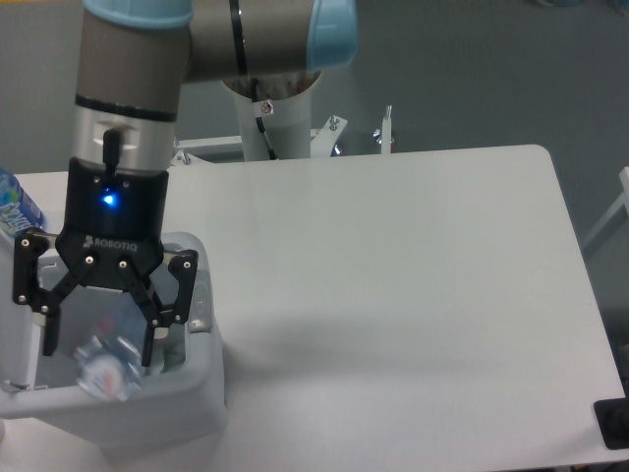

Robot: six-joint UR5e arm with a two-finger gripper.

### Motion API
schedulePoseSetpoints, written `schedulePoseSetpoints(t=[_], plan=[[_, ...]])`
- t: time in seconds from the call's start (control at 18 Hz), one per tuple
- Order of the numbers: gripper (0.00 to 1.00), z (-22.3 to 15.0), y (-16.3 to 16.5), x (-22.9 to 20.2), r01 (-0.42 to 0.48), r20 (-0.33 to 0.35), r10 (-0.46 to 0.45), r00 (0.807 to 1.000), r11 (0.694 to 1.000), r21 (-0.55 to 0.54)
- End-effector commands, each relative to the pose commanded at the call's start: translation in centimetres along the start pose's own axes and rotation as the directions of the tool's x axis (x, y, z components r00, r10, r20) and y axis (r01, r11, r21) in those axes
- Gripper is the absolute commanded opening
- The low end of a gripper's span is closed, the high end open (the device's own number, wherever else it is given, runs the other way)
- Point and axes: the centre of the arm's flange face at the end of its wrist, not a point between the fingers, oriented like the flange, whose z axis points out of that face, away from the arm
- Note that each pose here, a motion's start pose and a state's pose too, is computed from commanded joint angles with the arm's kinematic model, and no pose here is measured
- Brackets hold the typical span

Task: Place the trash in the trash can

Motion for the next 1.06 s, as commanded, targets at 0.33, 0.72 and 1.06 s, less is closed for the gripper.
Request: schedulePoseSetpoints(t=[0.33, 0.72, 1.06], plan=[[1.0, -4.2, -1.6, -9.6, 0.029, 0.195, -0.039, 0.98, 0.998, 0.051], [1.0, -5.9, 3.3, -17.3, -0.118, 0.654, 0.309, 0.69, 0.94, -0.319], [1.0, -8.4, 6.8, -17.1, -0.21, 0.399, 0.538, 0.743, 0.753, -0.624]])
